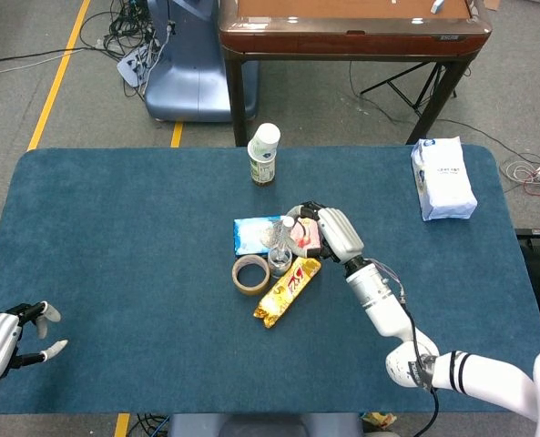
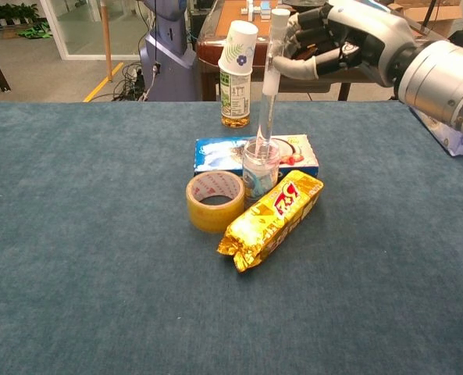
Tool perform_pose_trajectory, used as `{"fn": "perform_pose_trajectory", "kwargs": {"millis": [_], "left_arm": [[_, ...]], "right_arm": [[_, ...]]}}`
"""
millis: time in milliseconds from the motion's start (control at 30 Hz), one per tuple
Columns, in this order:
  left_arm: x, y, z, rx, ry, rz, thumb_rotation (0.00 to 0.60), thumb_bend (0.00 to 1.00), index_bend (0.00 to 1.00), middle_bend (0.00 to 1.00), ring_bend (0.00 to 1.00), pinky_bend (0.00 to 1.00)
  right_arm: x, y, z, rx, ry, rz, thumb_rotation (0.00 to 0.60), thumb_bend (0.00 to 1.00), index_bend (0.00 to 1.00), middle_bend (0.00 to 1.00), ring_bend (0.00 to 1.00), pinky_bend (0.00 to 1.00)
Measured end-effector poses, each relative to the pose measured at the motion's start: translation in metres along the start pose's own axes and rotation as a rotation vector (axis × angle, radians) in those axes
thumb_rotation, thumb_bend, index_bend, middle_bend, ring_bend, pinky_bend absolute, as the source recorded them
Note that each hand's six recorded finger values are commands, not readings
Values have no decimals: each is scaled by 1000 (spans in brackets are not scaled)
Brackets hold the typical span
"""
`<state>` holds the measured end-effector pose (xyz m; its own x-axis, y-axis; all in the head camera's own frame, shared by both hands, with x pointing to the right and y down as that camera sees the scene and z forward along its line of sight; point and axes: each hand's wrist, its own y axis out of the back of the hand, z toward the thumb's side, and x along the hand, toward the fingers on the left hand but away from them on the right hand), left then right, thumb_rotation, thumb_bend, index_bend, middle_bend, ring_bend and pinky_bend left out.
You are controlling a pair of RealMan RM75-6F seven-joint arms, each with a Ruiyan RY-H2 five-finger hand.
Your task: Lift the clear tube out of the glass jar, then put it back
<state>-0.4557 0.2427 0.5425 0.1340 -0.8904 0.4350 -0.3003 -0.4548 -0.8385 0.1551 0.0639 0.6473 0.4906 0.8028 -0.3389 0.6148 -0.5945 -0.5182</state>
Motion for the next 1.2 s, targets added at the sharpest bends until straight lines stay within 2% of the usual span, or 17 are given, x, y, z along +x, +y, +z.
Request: {"fn": "perform_pose_trajectory", "kwargs": {"millis": [433,700,1200], "left_arm": [[0,1,-1,-1,2,3,600,143,510,699,522,696],[0,0,0,2,1,2,600,143,510,699,522,696],[0,0,0,3,3,0,600,143,510,699,522,696]], "right_arm": [[0,-23,-18,25,-23,54,600,563,673,350,174,317],[3,-25,-25,29,-32,68,600,495,671,321,154,294],[5,-24,-29,29,-41,77,600,353,603,306,142,275]]}}
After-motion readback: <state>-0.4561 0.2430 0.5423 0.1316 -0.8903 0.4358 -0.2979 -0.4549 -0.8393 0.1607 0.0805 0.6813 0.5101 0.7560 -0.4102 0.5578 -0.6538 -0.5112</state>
